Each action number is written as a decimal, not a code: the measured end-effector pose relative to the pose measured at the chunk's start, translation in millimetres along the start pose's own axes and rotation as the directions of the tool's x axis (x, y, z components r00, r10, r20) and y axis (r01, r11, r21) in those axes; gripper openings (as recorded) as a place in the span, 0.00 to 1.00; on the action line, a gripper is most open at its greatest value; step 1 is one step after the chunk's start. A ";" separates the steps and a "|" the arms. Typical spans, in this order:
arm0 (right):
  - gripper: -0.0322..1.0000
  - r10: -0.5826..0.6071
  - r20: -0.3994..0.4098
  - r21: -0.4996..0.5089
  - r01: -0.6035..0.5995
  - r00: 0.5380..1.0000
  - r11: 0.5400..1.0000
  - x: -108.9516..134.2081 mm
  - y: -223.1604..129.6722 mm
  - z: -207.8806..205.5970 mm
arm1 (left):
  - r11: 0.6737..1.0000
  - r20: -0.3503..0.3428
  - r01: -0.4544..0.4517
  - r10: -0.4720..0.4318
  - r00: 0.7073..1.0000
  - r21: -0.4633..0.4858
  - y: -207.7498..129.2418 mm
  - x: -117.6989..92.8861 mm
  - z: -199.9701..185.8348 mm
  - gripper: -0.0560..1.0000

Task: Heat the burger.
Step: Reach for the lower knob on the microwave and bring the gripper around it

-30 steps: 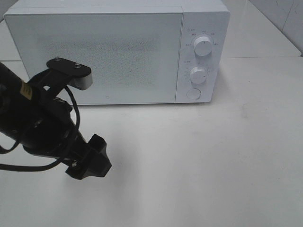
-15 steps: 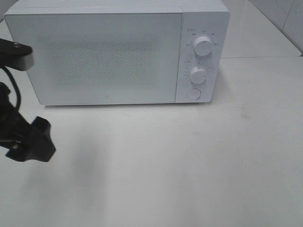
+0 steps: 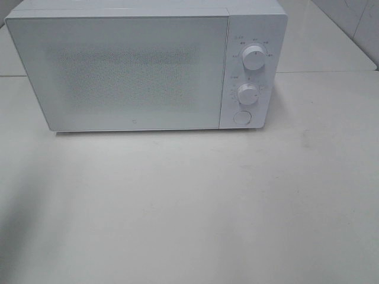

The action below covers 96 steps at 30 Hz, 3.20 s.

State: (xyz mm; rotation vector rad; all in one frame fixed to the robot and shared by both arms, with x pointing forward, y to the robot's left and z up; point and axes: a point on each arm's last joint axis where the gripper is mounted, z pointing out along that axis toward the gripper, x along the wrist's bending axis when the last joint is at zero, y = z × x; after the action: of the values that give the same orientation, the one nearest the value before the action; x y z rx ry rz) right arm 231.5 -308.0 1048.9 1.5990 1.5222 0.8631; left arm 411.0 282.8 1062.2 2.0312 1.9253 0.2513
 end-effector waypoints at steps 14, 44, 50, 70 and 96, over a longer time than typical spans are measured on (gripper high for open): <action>0.77 0.000 0.000 0.000 0.000 1.000 1.000 0.0 0.0 0.0 | 0.998 -0.012 0.016 -0.017 1.000 -0.059 -73.4 4.0 -8.9 0.98; 0.77 0.000 0.000 0.000 0.000 1.000 1.000 0.0 0.0 0.0 | 0.751 -0.066 -0.066 0.030 0.997 -0.656 -167.8 1.5 -58.3 0.98; 0.77 0.000 0.000 0.000 0.000 1.000 1.000 0.0 0.0 0.0 | 0.734 -0.065 -0.067 0.031 0.997 -0.676 -171.5 1.2 -59.6 0.98; 0.77 0.000 0.000 0.000 0.000 1.000 1.000 0.0 0.0 0.0 | 0.734 -0.065 -0.067 0.031 0.997 -0.676 -171.5 1.2 -59.6 0.98; 0.77 -0.004 -0.002 -0.022 0.004 1.000 1.000 0.9 17.6 2.8 | 0.734 -0.065 -0.067 0.031 0.997 -0.676 -171.5 1.2 -59.6 0.98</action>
State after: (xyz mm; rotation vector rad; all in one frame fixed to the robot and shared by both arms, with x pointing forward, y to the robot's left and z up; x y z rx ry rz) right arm 242.7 -307.4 1062.9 1.5788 1.5120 0.8768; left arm 230.0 296.4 1056.7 1.5709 1.4772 0.8876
